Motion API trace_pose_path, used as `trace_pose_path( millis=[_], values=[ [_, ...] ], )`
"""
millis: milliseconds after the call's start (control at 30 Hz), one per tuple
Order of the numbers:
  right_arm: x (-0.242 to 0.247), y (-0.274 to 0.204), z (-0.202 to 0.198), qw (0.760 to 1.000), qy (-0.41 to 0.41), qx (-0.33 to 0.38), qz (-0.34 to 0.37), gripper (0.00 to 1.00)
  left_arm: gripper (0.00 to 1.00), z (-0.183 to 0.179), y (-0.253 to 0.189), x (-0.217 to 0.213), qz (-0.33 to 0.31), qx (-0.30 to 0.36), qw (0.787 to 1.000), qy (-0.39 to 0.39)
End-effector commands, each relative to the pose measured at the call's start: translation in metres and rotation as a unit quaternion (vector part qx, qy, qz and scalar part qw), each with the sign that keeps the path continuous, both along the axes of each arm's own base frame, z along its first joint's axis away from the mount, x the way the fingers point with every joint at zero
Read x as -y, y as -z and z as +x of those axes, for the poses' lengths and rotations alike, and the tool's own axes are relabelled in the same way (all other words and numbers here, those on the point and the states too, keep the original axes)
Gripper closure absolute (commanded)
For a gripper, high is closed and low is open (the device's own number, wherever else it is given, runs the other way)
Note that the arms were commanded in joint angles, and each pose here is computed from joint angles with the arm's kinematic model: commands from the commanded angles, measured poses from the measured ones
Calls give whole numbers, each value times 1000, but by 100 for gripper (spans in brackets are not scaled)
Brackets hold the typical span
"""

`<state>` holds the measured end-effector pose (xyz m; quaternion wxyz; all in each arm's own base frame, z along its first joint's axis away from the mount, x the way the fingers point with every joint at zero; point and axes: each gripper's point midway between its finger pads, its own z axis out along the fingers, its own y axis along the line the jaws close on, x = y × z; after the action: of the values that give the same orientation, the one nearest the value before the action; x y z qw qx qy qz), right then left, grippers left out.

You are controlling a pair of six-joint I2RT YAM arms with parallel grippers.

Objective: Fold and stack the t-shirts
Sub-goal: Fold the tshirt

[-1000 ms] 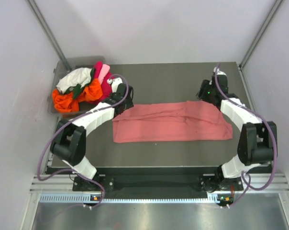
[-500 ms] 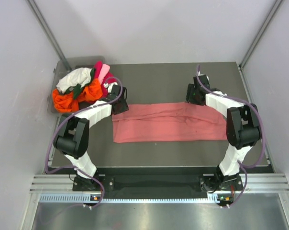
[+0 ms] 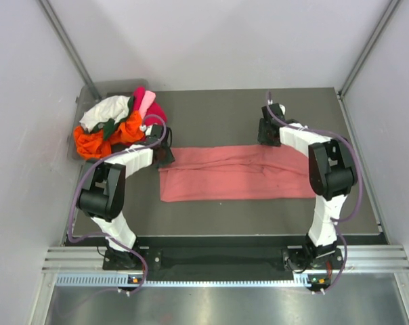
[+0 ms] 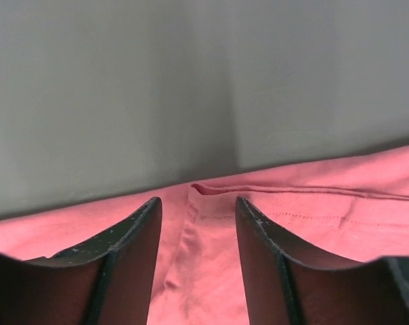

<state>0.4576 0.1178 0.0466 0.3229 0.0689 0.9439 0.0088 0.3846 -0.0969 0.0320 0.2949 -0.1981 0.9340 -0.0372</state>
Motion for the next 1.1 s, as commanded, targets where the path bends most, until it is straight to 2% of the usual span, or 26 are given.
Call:
trace_pose_path(
  millis=[0,133,233,333,367,400,800,967,1000,1067],
  values=[
    [-1,-8,9,1000,2,10,-15,53,60,4,-9,-2,5,16,1000,-4],
    [3,-5,7,1000,4,6,-28,55,60,5,-15,-8,24,22,999,-8],
    [5,-5,5,999,5,5,-33,64,60,6,-23,-10,26,26,999,-8],
    [7,-3,3,999,1,1,-38,81,60,7,-29,-9,26,35,999,-5],
    [8,-3,2,999,1,-1,-41,95,60,6,-30,-11,29,37,999,-5],
    [9,-4,1,999,2,0,-42,100,60,8,-36,-10,28,45,999,-5],
    [15,-81,-39,997,-5,77,-19,98,55,10,-82,12,14,126,991,42],
    [21,-68,-81,998,3,65,7,90,55,11,-83,14,17,126,991,52],
    [17,-77,-86,996,5,79,29,90,55,11,-85,15,16,128,990,52],
    [7,-61,-109,996,-12,59,63,86,55,11,-86,15,21,130,990,52]
  ],
)
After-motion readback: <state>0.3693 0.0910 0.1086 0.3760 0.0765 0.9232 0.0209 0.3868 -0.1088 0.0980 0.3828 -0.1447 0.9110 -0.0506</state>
